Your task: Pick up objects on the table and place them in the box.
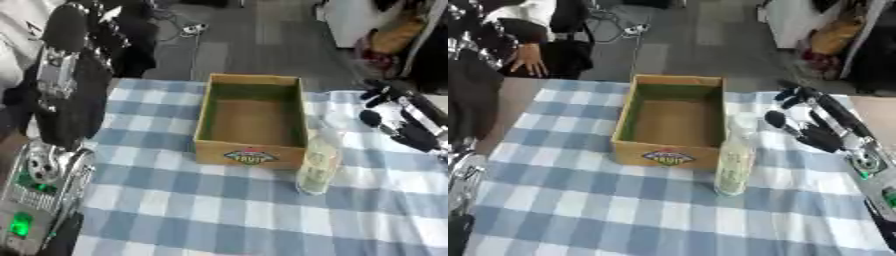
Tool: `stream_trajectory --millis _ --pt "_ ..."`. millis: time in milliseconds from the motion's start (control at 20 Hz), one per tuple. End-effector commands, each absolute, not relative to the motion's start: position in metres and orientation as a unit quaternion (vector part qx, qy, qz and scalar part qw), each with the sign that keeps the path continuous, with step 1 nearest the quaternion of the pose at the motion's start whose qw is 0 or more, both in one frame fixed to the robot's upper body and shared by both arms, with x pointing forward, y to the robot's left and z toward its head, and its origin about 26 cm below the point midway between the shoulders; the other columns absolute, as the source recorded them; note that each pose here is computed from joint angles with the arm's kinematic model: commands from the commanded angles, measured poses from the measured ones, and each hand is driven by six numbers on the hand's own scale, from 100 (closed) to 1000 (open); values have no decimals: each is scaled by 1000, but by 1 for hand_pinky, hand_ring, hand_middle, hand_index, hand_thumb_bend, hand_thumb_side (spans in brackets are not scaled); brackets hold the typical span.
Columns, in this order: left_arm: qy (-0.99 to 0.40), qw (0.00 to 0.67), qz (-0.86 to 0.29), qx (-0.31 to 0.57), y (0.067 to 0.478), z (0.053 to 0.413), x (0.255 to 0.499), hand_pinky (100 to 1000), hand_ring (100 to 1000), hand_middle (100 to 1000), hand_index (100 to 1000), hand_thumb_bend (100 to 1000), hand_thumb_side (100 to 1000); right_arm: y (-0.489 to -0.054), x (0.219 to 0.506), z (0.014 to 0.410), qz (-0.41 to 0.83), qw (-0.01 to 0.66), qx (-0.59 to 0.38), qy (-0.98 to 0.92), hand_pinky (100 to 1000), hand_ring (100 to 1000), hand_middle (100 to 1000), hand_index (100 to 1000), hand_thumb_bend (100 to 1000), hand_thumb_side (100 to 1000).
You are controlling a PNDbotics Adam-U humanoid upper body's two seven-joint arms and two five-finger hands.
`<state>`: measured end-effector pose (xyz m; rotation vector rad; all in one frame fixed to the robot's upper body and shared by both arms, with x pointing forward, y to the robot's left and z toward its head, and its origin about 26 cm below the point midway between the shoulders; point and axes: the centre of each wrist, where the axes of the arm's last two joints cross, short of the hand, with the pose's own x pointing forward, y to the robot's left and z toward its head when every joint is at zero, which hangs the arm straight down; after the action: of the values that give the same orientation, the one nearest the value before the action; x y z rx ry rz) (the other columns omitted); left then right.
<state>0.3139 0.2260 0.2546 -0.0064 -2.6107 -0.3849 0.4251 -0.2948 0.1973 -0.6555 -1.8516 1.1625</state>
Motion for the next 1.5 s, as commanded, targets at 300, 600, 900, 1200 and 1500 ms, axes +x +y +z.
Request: stream_trajectory --millis 300,600,900,1200,1500 --pt "-962 232 -143 -4 225 262 311 717 643 799 999 332 941 -293 421 209 479 401 -253 -739 960 752 775 1000 726 1000" --pt "-962 231 -144 -7 224 263 311 718 644 799 998 333 940 -287 420 212 488 396 -248 -737 961 754 780 1000 719 1000" --pt "-962 231 -143 -8 223 263 311 718 644 799 998 334 940 -283 419 213 493 394 -241 -737 963 756 783 1000 711 1000" --pt "-963 230 -143 -7 223 263 311 718 644 799 998 335 940 -284 417 211 495 396 -234 -737 963 757 784 1000 697 1000" --pt "-962 231 -144 -6 224 263 311 718 644 799 998 335 940 -282 412 211 499 392 -226 -739 967 764 800 1000 694 1000"
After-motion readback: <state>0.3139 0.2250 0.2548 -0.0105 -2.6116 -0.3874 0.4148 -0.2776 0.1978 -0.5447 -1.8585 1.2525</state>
